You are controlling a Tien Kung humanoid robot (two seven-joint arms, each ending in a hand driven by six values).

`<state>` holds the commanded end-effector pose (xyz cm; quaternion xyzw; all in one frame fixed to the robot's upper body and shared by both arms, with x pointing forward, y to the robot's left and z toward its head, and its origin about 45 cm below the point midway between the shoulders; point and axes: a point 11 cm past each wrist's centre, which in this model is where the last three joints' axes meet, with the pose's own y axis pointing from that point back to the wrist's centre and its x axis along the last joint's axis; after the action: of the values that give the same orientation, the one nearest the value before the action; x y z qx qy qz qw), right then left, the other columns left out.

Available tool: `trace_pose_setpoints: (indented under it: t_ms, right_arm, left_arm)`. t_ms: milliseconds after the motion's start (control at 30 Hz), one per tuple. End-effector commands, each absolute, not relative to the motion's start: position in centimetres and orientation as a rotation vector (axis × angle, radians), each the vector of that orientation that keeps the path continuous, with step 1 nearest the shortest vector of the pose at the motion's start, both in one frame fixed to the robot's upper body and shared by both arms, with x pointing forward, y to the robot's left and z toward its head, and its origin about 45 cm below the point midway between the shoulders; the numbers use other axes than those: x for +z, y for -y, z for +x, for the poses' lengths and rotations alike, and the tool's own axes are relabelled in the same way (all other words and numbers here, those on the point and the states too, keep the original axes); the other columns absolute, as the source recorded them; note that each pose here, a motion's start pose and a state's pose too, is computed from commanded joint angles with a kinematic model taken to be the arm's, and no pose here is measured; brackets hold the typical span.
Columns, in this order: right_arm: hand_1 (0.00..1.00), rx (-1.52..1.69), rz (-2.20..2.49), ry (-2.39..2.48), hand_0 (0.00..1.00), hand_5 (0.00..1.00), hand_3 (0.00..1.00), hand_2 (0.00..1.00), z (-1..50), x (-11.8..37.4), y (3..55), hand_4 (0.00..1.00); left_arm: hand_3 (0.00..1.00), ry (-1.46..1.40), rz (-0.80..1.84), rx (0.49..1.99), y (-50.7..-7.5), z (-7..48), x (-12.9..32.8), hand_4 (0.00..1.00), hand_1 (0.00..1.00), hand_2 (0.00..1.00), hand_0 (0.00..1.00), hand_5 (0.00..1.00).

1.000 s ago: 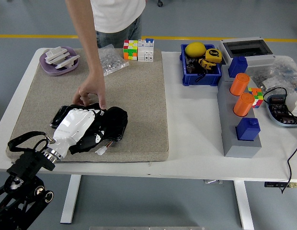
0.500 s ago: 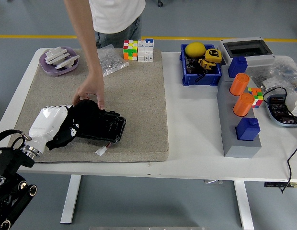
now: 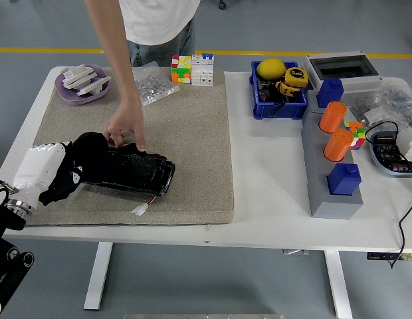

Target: Pick the rag up,wipe the panel,place it on the desk

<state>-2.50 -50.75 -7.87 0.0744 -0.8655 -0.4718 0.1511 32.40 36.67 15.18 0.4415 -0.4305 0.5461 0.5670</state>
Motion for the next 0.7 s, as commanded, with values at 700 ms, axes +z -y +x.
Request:
trace_pose_setpoints:
  t_ms: [700]
  right_arm:
    - [0.619, -1.437, 0.19, 2.382, 0.755, 0.499, 0.604, 0.672, -4.6, -8.8, 48.8, 0.998]
  left_arm:
    - [0.509, 0.964, 1.033, 1.356, -38.6, 32.2, 15.1, 0.28, 0.29, 0.559, 0.244, 0.002]
